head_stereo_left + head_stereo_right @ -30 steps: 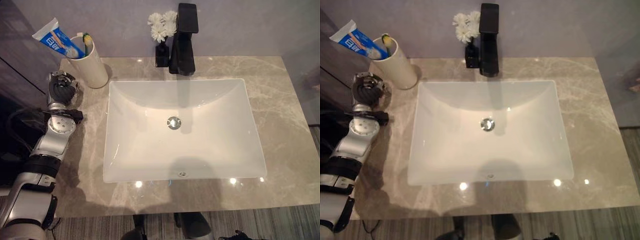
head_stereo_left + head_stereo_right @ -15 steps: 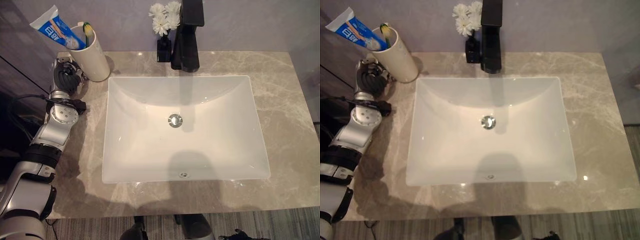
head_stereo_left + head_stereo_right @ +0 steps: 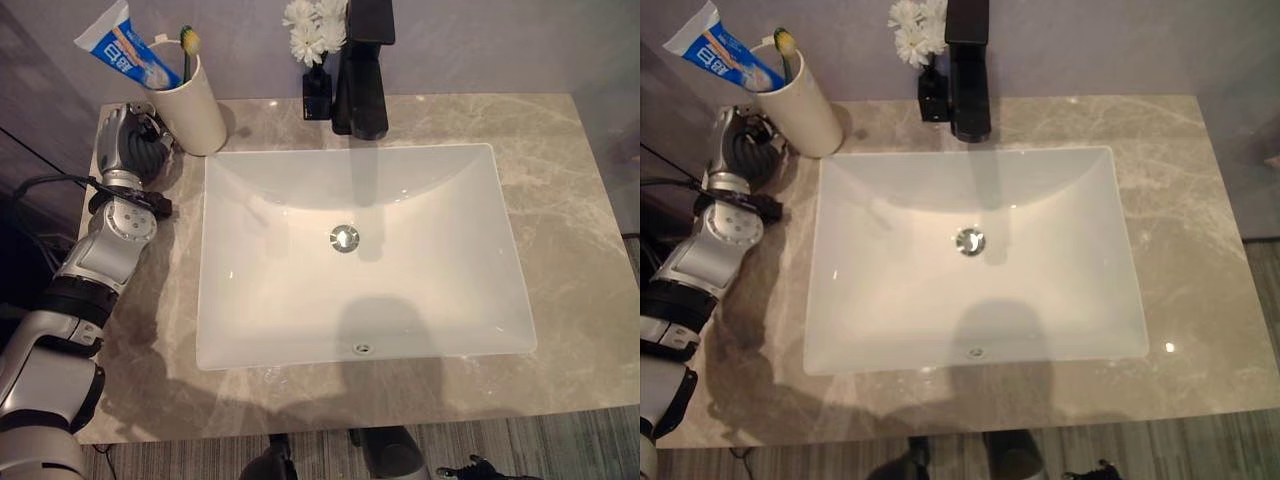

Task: Put brush and paste in cup on sink, flatten towel.

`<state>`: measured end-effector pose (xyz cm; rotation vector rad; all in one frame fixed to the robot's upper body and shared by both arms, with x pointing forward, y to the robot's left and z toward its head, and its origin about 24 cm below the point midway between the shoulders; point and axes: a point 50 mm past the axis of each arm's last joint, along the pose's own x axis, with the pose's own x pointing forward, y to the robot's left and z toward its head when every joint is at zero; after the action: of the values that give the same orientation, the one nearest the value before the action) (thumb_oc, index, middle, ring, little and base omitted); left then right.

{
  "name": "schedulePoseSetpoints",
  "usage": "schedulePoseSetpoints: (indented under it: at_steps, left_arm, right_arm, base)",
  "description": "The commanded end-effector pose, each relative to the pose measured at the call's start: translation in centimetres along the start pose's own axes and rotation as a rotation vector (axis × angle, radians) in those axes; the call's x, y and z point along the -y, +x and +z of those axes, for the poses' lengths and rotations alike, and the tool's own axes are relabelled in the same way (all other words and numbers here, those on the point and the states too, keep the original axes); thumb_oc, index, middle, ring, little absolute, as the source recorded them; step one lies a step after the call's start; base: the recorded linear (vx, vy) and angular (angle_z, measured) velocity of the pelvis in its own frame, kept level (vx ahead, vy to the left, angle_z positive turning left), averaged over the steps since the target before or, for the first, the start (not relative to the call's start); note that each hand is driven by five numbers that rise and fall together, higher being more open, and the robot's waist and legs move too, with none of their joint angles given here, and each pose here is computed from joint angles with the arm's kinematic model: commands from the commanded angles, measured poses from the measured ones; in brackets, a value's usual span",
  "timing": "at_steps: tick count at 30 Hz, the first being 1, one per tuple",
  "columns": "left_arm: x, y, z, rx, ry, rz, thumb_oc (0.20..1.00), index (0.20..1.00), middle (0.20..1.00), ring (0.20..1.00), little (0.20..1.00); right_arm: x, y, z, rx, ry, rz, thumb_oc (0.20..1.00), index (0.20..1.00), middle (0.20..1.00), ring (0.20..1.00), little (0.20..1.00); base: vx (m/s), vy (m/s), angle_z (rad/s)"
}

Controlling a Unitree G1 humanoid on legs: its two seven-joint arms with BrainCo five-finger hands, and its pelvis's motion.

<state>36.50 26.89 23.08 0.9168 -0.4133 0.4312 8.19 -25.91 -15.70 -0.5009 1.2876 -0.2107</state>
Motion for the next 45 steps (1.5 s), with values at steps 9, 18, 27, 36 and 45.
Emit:
schedulePoseSetpoints:
  at_steps: [9, 18, 27, 36, 45]
  left_arm:
    - [1.9, 0.7, 2.7, 0.072, -0.058, -0.022, 0.2, 0.2, 0.2, 0.2, 0.2]
    - [3.2, 0.4, 3.4, 0.076, -0.093, -0.052, 0.2, 0.2, 0.2, 0.2, 0.2]
    - [4.0, -0.1, 2.8, 0.036, -0.096, -0.041, 0.2, 0.2, 0.2, 0.2, 0.2]
    - [4.8, -3.1, -0.6, -0.1, -0.169, -0.028, 0.2, 0.2, 0.2, 0.2, 0.2]
    - [3.3, -7.1, -2.2, -0.072, -0.217, -0.034, 0.2, 0.2, 0.2, 0.2, 0.2]
  right_arm:
    - [0.8, 0.1, -0.8, -0.028, -0.001, -0.044, 1.0, 1.0, 1.0, 1.0, 1.0]
    - [1.2, 0.1, -1.0, -0.034, -0.003, -0.058, 1.0, 1.0, 1.0, 1.0, 1.0]
    - [1.0, 0.1, -1.1, -0.033, 0.006, -0.057, 1.0, 1.0, 1.0, 1.0, 1.0]
    - [1.1, 0.0, -2.0, -0.08, 0.013, -0.059, 1.0, 1.0, 1.0, 1.0, 1.0]
    - [1.0, -0.1, -2.8, -0.124, 0.032, -0.03, 1.0, 1.0, 1.0, 1.0, 1.0]
  base:
    - [0.01, -0.024, -0.05]
    - [0.0, -0.023, -0.1]
    - [0.0, 0.0, 0.0]
    - [0.01, -0.001, -0.01]
    - [-0.01, 0.025, 0.11]
